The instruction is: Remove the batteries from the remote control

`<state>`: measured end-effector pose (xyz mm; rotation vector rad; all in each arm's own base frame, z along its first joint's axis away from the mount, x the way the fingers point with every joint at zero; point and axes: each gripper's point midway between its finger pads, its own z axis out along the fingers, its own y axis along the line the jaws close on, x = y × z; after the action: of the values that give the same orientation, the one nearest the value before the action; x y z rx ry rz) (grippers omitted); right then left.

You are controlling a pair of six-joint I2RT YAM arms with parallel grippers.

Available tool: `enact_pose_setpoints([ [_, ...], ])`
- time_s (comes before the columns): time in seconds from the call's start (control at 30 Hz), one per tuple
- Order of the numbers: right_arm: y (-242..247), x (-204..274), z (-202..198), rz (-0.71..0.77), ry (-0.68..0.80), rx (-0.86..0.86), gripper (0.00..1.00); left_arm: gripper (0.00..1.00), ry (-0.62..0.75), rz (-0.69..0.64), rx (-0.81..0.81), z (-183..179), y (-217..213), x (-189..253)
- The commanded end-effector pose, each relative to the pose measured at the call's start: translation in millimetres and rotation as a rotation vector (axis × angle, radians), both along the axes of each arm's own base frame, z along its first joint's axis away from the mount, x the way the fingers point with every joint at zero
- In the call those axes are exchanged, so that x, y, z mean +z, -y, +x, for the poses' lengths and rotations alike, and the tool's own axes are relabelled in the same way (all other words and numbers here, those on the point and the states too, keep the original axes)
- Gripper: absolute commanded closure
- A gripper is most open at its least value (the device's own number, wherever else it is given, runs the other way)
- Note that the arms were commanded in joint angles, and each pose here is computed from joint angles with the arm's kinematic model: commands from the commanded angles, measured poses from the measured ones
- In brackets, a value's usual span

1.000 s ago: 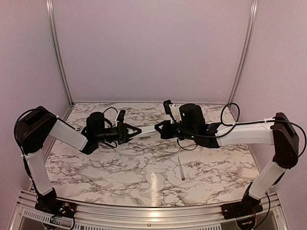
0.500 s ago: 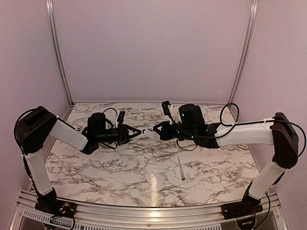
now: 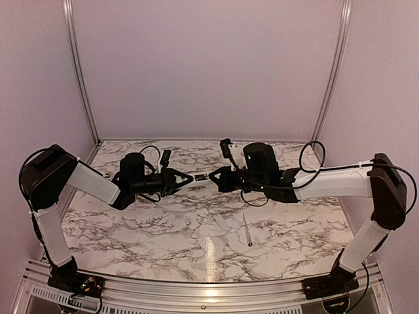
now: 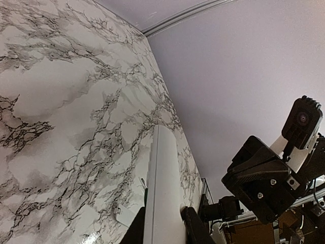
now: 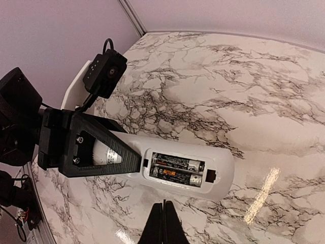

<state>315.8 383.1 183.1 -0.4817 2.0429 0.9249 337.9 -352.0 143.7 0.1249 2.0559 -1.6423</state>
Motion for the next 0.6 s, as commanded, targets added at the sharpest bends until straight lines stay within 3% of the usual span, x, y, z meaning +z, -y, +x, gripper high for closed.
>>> enact_pose_setpoints([
  [0.0,-5.5,2.2,0.9,-0.006,0.029,0.014,1.00,1.00,0.042,-0.011,0.000,3.6,3.1,10.2],
  [0.13,-3.4,0.4,-1.1,-0.029,0.028,0.023,0.91,1.00,0.041,-0.013,-0.013,-0.6,2.4,10.5],
  [0.4,8.9,-4.2,-10.4,-0.096,0.045,0.042,0.57,1.00,0.017,0.020,-0.025,-16.1,-6.6,3.0],
  [0.57,13.8,-10.1,-18.9,-0.130,0.047,0.076,0.43,1.00,-0.002,0.068,-0.014,-25.9,-16.3,-8.8],
])
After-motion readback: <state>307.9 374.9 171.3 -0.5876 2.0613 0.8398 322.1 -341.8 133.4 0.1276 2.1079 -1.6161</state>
